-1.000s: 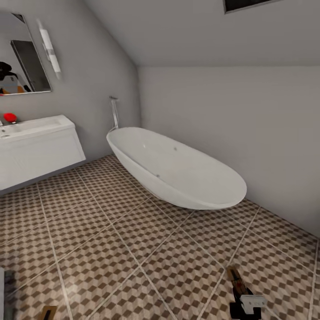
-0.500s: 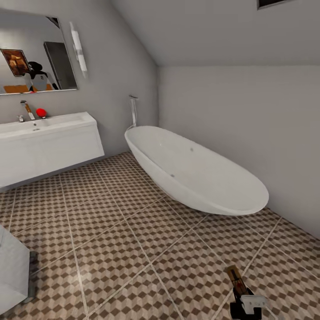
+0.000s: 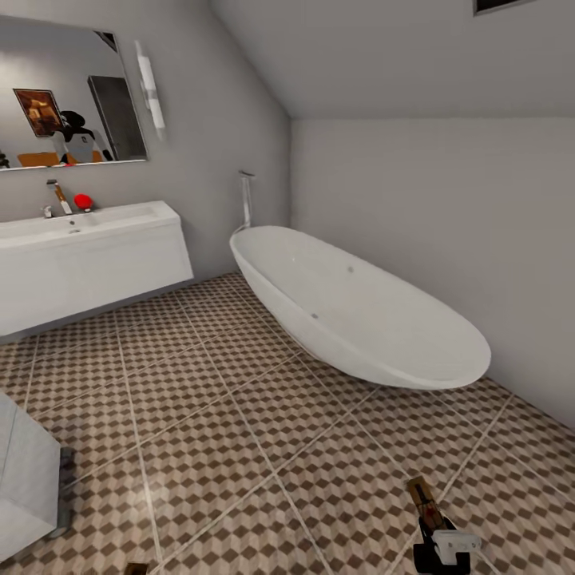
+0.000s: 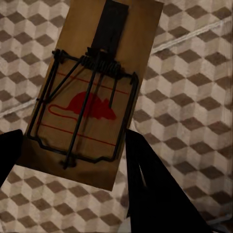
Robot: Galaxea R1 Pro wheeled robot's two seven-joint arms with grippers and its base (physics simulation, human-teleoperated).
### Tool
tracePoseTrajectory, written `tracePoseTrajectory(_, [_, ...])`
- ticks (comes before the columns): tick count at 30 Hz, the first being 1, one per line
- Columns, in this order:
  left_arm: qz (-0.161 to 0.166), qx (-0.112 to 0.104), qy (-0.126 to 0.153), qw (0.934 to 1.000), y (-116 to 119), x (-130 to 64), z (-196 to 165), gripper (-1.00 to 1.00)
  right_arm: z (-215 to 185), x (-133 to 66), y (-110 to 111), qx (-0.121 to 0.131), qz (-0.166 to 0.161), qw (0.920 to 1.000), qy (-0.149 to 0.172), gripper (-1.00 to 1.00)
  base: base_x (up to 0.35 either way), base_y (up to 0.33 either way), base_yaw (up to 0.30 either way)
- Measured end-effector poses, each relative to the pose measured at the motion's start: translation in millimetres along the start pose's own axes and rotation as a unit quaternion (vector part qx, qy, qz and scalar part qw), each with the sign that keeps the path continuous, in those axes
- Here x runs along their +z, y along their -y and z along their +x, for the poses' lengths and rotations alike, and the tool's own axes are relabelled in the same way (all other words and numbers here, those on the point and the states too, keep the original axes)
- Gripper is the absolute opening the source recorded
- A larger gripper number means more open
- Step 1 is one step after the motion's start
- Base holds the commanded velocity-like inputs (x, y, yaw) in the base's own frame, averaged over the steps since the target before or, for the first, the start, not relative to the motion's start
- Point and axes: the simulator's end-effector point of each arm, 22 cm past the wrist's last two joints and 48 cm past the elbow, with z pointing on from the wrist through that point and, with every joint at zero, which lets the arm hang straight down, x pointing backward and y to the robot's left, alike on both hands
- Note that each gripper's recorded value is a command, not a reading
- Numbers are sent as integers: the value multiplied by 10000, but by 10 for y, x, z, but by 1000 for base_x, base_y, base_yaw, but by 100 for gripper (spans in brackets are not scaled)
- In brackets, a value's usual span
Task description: Take the four mousetraps from the cabinet in the bathroom and place them on the bathroom floor. Make sure all four end up on the same floor surface, and ensure that at least two of them are either under or directly next to the same bathroom sink.
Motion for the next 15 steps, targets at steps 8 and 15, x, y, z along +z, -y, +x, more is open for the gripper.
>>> tracePoseTrajectory(8, [44,-37,1000,9950,-3,-45,-422,-100,7,-5,-122,59,-60,10000,-12,-100,0,0,236])
tracePoseTrajectory(15, [666,-73,823,9944,531,-77,-733,-100,5,-8,-261,140,-123,9998,-15,-100,0,0,248])
